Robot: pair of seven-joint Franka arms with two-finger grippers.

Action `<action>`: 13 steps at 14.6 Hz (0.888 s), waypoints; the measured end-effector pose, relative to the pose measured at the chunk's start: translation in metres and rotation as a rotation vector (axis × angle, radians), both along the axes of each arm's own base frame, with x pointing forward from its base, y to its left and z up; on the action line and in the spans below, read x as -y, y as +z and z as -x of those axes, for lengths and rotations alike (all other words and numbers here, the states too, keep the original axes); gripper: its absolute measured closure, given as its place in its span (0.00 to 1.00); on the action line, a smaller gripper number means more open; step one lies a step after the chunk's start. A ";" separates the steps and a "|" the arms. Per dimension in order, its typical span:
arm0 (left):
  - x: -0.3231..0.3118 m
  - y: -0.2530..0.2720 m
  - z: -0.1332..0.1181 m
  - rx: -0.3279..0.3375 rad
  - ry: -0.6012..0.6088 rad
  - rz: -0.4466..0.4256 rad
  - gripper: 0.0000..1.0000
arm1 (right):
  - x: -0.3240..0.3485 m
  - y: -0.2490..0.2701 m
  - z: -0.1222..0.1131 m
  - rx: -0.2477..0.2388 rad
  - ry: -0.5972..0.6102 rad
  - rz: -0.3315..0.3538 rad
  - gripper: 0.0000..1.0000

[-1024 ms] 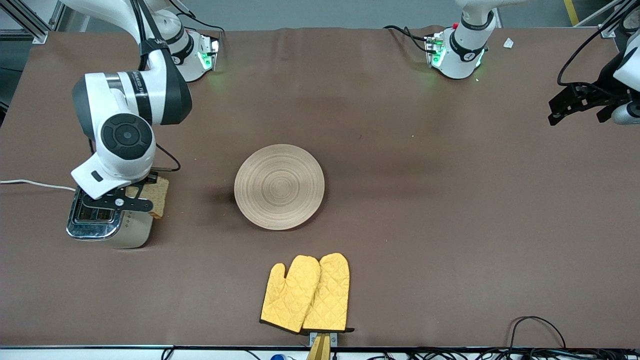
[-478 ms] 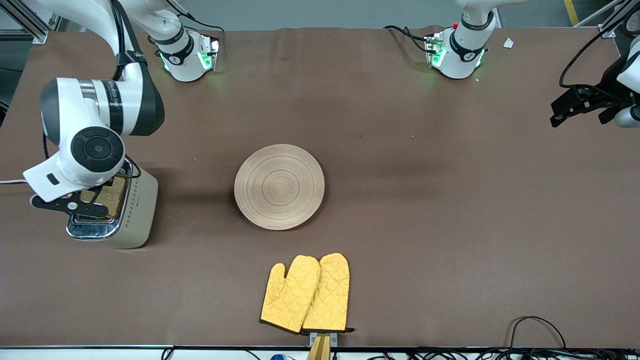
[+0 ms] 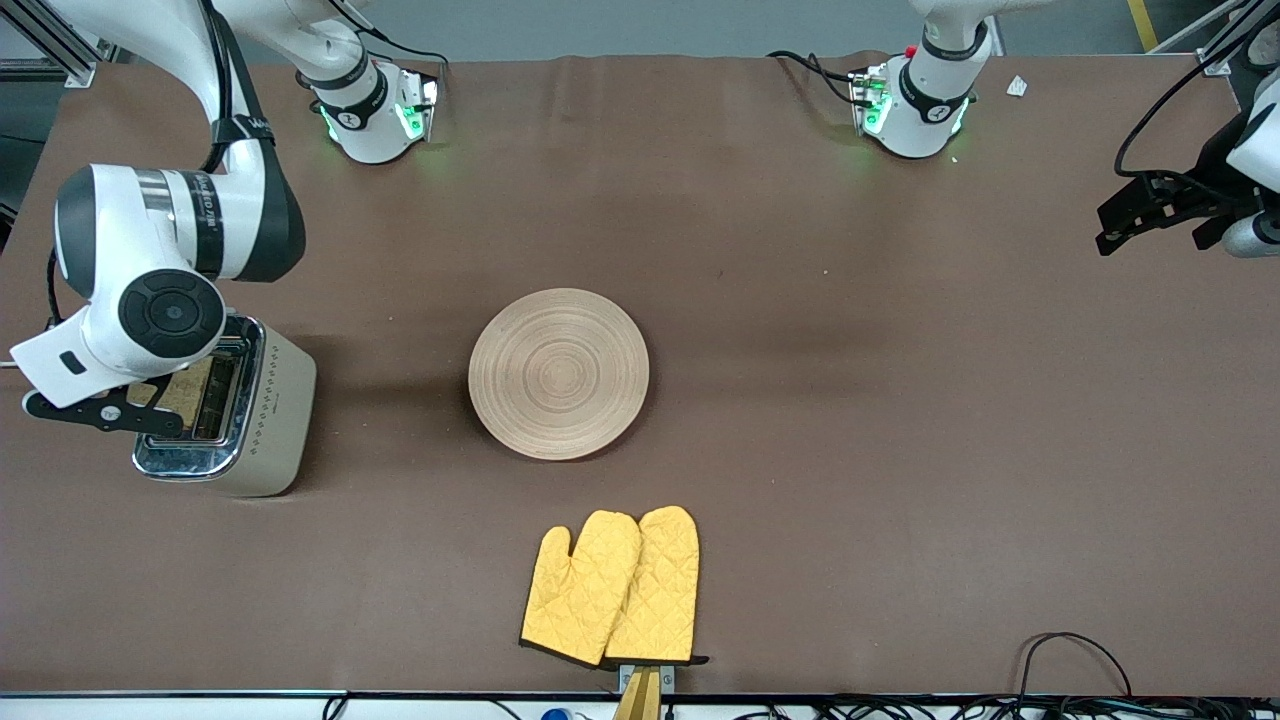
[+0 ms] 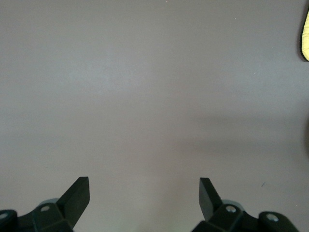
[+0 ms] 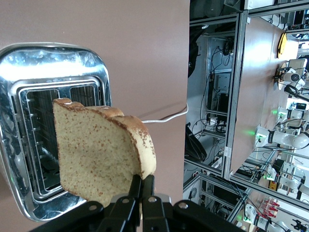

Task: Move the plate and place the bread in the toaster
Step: 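Carry the bread with the right gripper over the toaster slot, then lower the bread into the toaster slot and open the right gripper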

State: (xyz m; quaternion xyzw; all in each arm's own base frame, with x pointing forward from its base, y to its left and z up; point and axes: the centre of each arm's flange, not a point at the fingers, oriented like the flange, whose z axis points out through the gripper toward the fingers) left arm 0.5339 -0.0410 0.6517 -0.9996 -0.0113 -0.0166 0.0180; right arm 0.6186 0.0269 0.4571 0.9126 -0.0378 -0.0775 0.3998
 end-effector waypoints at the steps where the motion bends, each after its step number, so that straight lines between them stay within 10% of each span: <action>1: 0.000 0.000 0.000 0.000 0.000 0.000 0.00 | 0.000 -0.005 0.001 -0.010 0.003 0.001 0.96; 13: 0.007 -0.004 -0.002 -0.007 -0.014 0.001 0.00 | -0.011 -0.054 -0.001 -0.058 0.053 -0.011 0.95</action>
